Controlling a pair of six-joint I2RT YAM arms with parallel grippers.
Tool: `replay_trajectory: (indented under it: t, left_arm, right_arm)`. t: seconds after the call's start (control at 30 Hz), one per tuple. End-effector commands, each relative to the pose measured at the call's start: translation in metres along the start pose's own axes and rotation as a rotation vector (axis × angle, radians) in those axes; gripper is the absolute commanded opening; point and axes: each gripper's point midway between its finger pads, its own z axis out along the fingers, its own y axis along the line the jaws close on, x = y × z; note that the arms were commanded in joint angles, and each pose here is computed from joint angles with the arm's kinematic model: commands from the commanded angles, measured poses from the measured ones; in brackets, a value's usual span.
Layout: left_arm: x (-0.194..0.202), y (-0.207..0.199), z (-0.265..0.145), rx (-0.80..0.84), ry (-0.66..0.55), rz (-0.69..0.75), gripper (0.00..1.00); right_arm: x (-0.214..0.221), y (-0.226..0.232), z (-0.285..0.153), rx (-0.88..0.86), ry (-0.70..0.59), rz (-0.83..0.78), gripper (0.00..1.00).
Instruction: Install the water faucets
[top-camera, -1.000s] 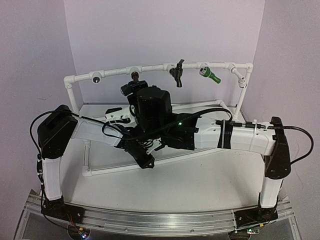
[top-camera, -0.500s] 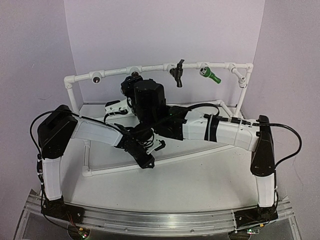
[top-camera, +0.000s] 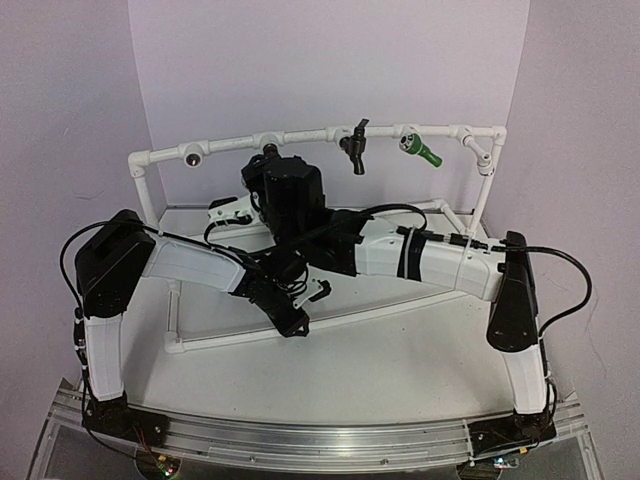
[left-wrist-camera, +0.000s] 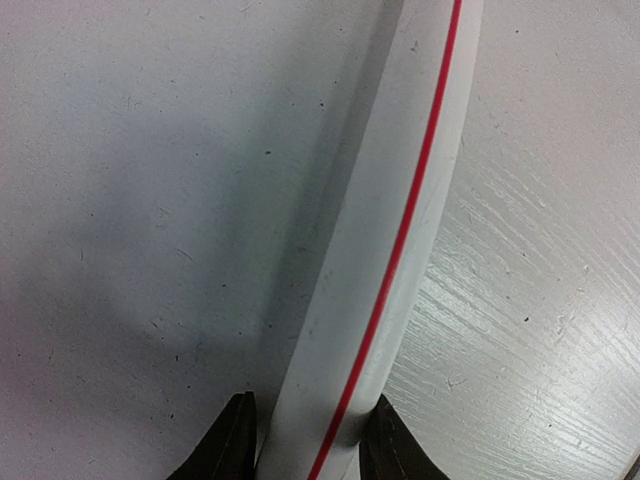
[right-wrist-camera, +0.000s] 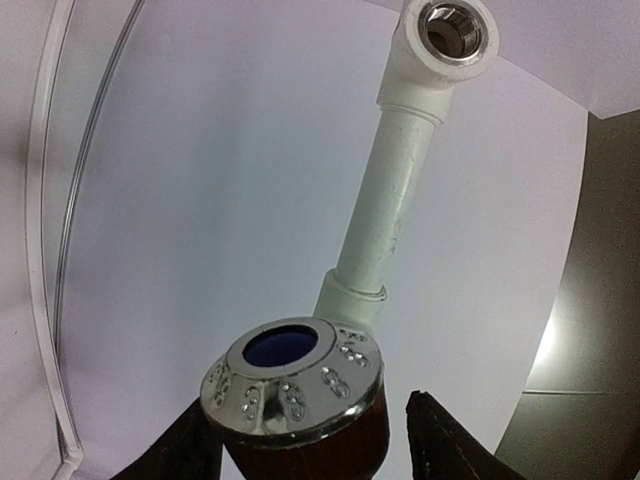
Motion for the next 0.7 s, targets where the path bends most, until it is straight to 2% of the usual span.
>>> replay_trajectory:
  t: [0.0,0.57,0.67]
  left_arm:
    - [0.073,-0.011,0.056,0.073,0.2,-0.18,0.0]
    - [0.074,-0.012,0.056,0.077,0.203,-0.181,0.0]
    - [0.073,-0.012,0.056,0.08,0.202,-0.18,0.0]
  right_arm:
    - [0.011,-0.025,0.004,0.067,0.033,0.056,0.59]
    - [0.016,-0.03,0.014,0.102,0.07,0.103,0.25]
    - [0.019,-0.032,0.016,0.106,0.084,0.136,0.15]
